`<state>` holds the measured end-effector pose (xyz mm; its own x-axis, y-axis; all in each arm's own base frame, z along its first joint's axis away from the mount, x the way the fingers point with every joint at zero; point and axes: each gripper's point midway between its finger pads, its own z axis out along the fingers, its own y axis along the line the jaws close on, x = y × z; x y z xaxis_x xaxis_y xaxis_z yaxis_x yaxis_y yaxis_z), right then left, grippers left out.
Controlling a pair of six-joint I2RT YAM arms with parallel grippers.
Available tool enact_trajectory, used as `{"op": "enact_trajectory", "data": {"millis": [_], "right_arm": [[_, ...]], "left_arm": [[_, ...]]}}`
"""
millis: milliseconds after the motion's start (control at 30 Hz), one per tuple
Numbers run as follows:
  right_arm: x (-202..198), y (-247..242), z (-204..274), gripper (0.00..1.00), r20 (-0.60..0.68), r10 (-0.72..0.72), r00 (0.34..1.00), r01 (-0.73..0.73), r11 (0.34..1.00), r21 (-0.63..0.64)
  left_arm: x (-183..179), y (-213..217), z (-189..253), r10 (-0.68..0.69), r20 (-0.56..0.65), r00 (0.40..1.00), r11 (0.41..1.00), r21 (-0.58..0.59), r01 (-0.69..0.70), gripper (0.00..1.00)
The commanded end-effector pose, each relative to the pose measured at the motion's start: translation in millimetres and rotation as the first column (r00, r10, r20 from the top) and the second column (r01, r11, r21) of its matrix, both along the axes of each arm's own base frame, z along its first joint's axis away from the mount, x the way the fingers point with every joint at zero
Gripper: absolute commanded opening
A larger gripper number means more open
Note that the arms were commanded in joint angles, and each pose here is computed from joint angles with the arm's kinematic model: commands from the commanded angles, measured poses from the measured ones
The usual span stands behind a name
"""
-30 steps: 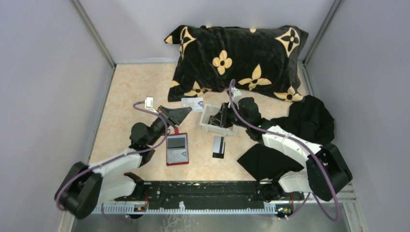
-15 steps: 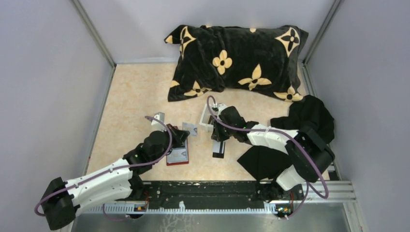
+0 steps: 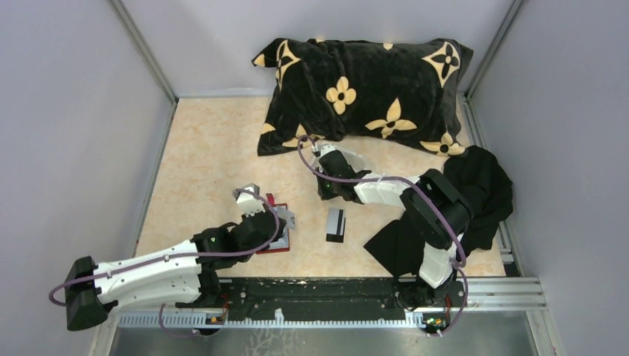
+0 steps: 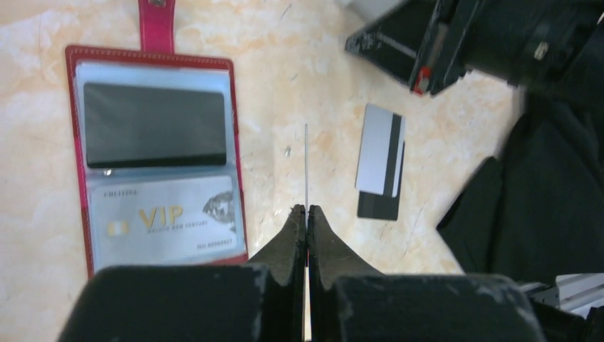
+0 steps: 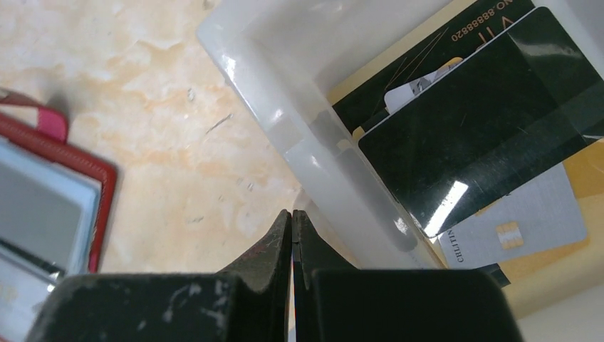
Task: Put the credit cards into the card holder
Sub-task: Pick up the credit card from the storage box, then adjust the storage box at the center of the board.
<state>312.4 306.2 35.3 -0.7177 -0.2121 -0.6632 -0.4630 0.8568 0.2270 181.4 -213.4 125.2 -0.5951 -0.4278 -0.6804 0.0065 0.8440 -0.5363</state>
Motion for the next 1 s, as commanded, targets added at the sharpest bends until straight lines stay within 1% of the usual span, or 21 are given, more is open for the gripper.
{"op": "enact_trajectory", "data": {"millis": [0,67,100,133,200,267,333,400,533,667,800,967], "right_arm": [[45,3,18,0.0,0.132,-0.06,0.989,0.064,0.998,-0.025],[54,10,26,0.0,0.162,-0.037,0.986,0.04,0.999,-0.02],[54,21,32,0.02,0.171,0.009,0.985,-0.011,1.0,0.007],[54,29,38,0.07,0.187,0.052,0.981,-0.057,0.998,0.023],[45,48,46,0.2,0.184,0.156,0.971,-0.169,0.984,0.059],[37,65,50,0.31,0.182,0.256,0.949,-0.273,0.959,0.073],[28,78,49,0.4,0.176,0.334,0.926,-0.35,0.934,0.071],[20,91,47,0.45,0.162,0.403,0.901,-0.419,0.905,0.076],[6,117,44,0.49,0.146,0.507,0.849,-0.52,0.852,0.064],[-2,139,39,0.5,0.149,0.557,0.817,-0.569,0.821,0.049],[-2,146,30,0.51,0.156,0.57,0.807,-0.581,0.813,0.032],[4,152,27,0.51,0.183,0.57,0.801,-0.584,0.811,0.032]], "left_arm": [[-12,14,-4,0.071,-0.051,0.996,0.995,0.079,-0.067,0.0],[-21,13,-5,0.071,-0.066,0.995,0.992,0.111,-0.063,0.0],[-27,14,-6,0.068,-0.076,0.995,0.989,0.139,-0.057,0.0],[-29,13,-3,0.08,-0.079,0.994,0.988,0.138,-0.068,0.0],[-41,20,-2,0.093,-0.096,0.991,0.977,0.199,-0.072,0.0],[-49,21,6,0.108,-0.103,0.989,0.974,0.212,-0.084,0.0],[-57,25,9,0.133,-0.121,0.984,0.969,0.223,-0.104,0.0],[-63,32,10,0.155,-0.137,0.978,0.964,0.237,-0.12,0.0],[-69,39,18,0.166,-0.154,0.974,0.965,0.229,-0.128,0.0],[-69,49,28,0.187,-0.152,0.971,0.964,0.22,-0.151,0.0],[-69,54,32,0.193,-0.155,0.969,0.968,0.19,-0.163,0.0],[-70,59,30,0.201,-0.16,0.966,0.968,0.181,-0.172,0.0]]}}
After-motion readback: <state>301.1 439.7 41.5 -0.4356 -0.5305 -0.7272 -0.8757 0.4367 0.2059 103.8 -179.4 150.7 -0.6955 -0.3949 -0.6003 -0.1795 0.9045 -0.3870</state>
